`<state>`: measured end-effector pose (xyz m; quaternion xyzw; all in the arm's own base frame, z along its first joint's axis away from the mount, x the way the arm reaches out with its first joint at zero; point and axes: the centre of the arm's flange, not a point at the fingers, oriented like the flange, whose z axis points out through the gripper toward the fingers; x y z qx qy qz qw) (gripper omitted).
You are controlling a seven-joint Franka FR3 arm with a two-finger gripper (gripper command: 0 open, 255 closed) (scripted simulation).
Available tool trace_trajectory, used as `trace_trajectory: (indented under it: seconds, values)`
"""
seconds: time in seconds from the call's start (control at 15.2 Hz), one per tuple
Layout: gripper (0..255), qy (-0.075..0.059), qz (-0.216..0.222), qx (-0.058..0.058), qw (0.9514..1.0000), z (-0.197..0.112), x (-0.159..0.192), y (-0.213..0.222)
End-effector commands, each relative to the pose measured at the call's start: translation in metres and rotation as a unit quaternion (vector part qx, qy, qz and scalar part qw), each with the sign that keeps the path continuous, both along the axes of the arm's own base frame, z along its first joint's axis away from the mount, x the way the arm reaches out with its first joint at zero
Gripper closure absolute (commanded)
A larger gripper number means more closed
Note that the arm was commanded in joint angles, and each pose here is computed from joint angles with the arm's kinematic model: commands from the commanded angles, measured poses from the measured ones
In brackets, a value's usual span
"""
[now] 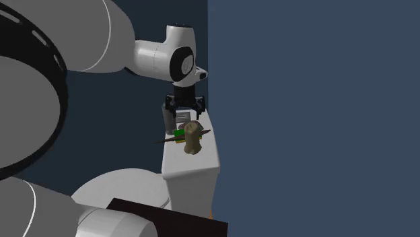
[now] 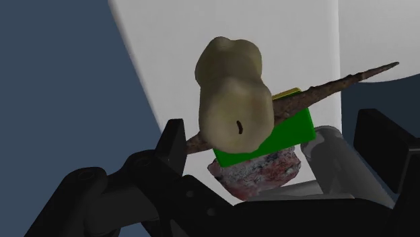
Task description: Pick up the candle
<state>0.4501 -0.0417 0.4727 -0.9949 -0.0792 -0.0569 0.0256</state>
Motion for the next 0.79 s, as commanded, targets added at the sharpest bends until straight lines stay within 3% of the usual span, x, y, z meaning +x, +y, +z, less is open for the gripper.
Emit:
trace_trajectory:
  seconds: [0.0,0.33,0.73]
  values:
    - [0,-0.004,0.006,0.003,1.0,-0.02,0.018,-0.003]
    - [0,-0.012,0.02,0.012,0.9997,-0.065,0.063,-0.002]
    - [0,-0.012,0.02,0.012,0.9997,-0.097,0.063,-0.002]
